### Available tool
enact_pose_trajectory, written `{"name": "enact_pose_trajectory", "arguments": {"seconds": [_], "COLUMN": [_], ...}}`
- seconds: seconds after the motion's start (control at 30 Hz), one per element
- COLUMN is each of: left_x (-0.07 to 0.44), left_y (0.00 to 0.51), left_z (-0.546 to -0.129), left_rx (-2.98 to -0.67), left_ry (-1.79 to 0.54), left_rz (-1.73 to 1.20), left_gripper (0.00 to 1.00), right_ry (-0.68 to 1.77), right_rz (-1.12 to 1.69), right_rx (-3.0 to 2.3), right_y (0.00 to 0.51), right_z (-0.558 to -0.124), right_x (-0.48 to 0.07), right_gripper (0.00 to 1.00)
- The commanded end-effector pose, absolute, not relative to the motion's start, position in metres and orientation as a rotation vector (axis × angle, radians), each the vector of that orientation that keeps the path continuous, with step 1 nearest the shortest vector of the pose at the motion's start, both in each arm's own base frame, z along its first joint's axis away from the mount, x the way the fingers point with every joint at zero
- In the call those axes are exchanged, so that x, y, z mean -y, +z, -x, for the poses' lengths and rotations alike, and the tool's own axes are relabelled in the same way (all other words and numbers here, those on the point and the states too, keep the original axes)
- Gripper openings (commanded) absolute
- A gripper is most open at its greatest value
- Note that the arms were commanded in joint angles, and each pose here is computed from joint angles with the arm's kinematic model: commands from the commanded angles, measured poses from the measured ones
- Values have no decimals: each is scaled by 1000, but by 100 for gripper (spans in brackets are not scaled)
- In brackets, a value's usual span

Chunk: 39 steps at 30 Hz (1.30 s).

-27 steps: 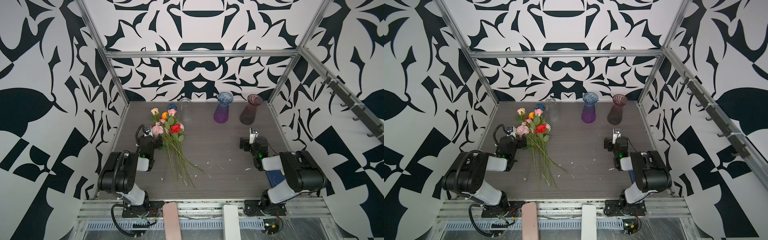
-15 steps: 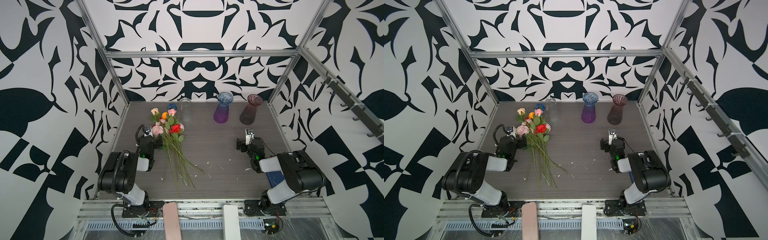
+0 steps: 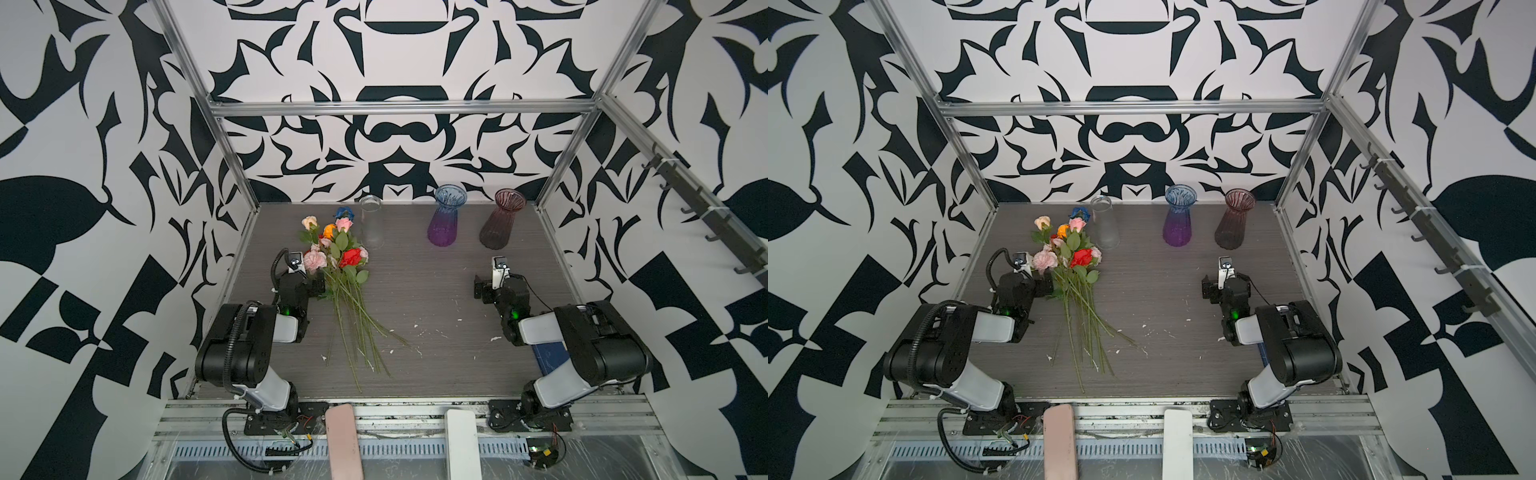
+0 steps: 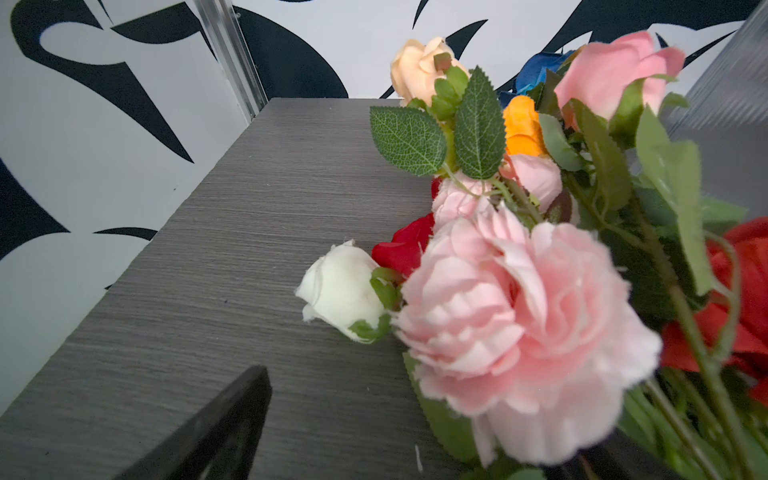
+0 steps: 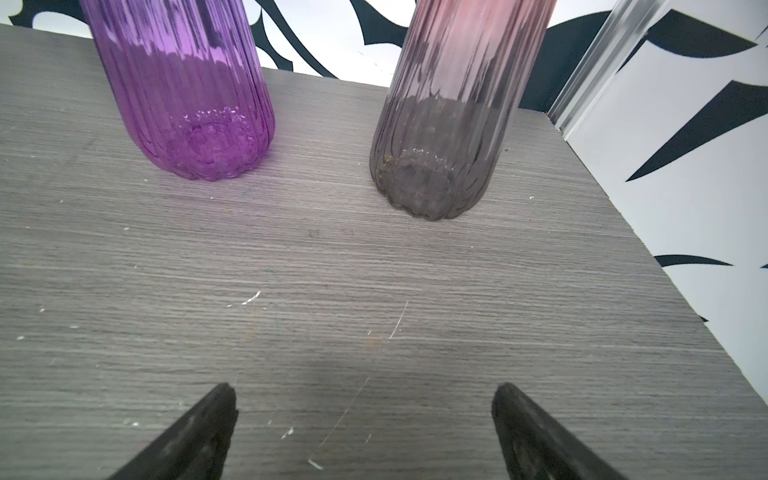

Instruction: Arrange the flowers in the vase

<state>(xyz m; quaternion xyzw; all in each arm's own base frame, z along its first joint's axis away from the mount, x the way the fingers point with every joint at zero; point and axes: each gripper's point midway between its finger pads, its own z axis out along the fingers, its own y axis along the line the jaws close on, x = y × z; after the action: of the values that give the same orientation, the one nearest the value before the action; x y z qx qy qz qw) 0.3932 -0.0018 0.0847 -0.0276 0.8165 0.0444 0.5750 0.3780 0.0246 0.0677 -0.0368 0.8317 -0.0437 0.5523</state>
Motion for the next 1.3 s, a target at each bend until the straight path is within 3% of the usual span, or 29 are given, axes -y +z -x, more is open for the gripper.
{"name": "enact_pose_trajectory", "arguments": {"seconds": [0.0, 0.43, 0.5, 0.63, 0.73, 0.87, 0.97, 1.07, 1.27], "left_x": [1, 2, 0, -7, 0, 37, 69, 84, 80], "left_y": [91, 93, 105, 152, 182, 220, 231, 227, 207], "left_z": [-391, -391, -384, -354, -325, -291, -274, -267, -283], "left_rx": [-1891, -1883, -1846, -1772, -1853, -1863, -1867, -1982, -2213], "left_ry": [95, 95, 105, 111, 48, -246, -468, -500, -417], "left_rz": [74, 71, 76, 169, 241, 238, 178, 129, 250], "left_gripper": [99, 100, 99, 99, 99, 99, 99, 99, 99], "right_ry": [-112, -177, -199, -95, 80, 326, 662, 988, 895], "right_rz": [79, -33, -31, -16, -137, -313, -531, -739, -575], "right_rx": [-1916, -1930, -1918, -2002, -2051, -2084, -2083, -2053, -2247], "right_y": [82, 84, 105, 162, 204, 222, 203, 159, 96], "right_z": [-382, -386, -383, -368, -349, -324, -315, -312, -285], "right_x": [-24, -4, -6, -20, -30, -45, -71, -97, -131], "right_gripper": [100, 100, 100, 100, 100, 100, 100, 100, 100]}}
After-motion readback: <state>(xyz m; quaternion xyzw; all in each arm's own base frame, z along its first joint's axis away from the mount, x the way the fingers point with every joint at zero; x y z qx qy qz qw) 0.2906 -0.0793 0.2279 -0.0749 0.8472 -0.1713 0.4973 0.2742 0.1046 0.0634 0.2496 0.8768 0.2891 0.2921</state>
